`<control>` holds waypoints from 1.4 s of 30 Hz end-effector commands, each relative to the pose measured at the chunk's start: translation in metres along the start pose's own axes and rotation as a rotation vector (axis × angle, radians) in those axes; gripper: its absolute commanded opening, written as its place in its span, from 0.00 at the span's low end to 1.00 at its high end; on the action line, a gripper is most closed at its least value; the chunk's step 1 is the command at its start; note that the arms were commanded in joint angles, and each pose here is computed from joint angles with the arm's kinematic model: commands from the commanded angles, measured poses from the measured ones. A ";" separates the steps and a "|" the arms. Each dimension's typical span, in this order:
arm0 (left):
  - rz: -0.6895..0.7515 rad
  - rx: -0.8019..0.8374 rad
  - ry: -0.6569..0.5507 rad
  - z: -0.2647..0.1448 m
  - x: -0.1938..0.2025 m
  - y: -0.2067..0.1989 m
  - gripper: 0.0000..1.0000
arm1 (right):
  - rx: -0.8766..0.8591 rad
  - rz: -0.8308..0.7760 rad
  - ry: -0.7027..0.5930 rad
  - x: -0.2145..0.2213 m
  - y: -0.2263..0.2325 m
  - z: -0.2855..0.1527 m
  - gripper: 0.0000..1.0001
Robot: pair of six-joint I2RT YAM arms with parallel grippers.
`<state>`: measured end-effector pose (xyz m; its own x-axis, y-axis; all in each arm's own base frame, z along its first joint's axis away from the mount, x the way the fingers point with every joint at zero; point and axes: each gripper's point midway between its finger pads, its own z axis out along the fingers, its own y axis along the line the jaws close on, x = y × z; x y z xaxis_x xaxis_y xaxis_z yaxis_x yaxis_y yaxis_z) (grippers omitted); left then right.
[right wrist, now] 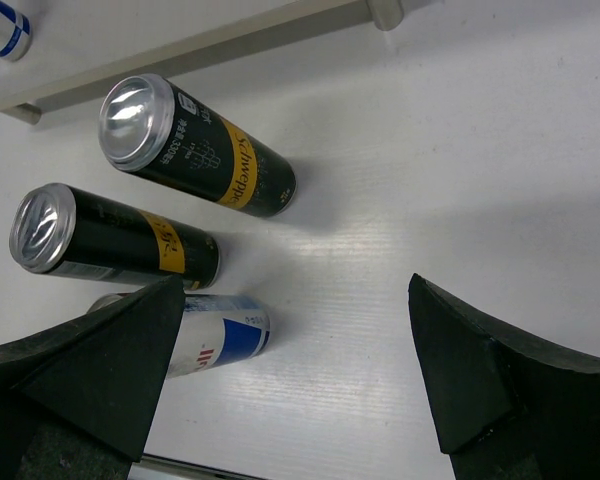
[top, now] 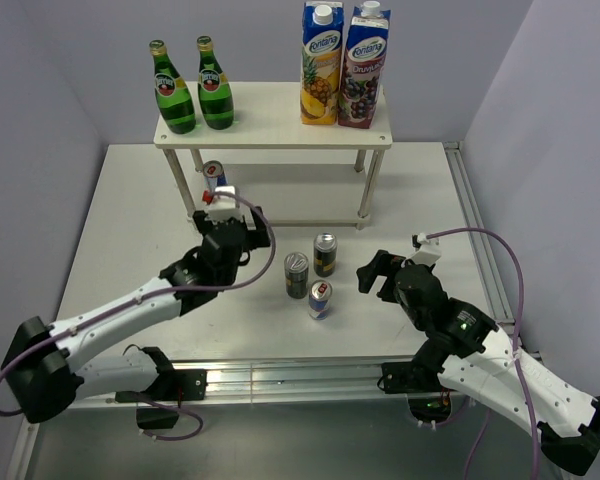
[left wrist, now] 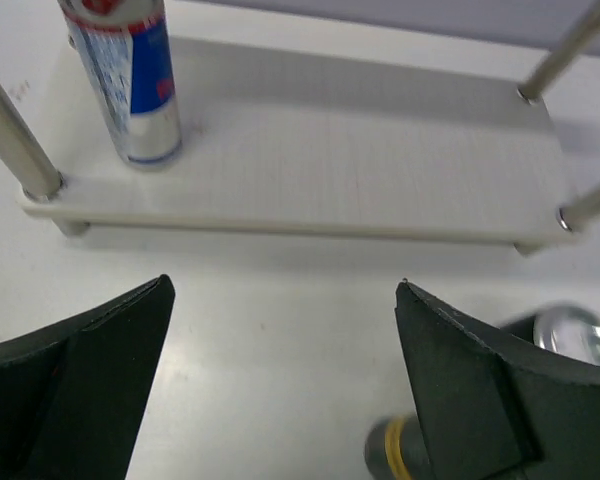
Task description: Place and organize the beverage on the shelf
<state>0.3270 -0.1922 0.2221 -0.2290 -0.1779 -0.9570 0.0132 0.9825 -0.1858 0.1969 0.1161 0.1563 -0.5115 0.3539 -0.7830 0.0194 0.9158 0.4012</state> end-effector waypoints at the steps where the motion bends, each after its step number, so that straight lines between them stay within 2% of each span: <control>1: -0.031 0.023 0.094 -0.034 0.032 0.005 0.99 | -0.022 0.011 -0.041 -0.010 0.006 -0.001 1.00; 4: -0.082 0.188 0.127 -0.067 0.040 -0.018 0.99 | -0.019 0.011 -0.042 -0.010 0.006 0.000 1.00; 12: -0.011 0.573 0.252 -0.157 0.111 -0.085 0.99 | -0.016 0.020 -0.052 -0.011 0.004 -0.001 1.00; 17: 0.018 0.678 0.312 -0.182 0.154 -0.107 0.99 | -0.008 0.018 -0.046 -0.010 0.004 -0.001 1.00; 24: 0.071 0.627 0.282 -0.165 0.188 -0.127 0.99 | -0.012 0.017 -0.045 -0.011 0.004 -0.001 1.00; 25: 0.046 0.599 0.248 -0.159 0.183 -0.130 0.99 | -0.012 0.016 -0.046 -0.011 0.005 -0.001 1.00; 31: 0.102 0.495 0.162 -0.134 0.195 -0.138 0.99 | -0.010 0.012 -0.039 -0.010 0.005 0.000 1.00; 42: 0.110 0.456 0.137 -0.099 0.205 -0.163 0.99 | -0.008 0.008 -0.034 -0.009 0.005 0.001 1.00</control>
<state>0.1672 -0.3673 0.0559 -0.3669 0.0474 -0.9290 0.4809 0.8646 -0.1458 0.1976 0.1150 0.1559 -0.5088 0.3533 -0.7850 0.0253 0.9176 0.3966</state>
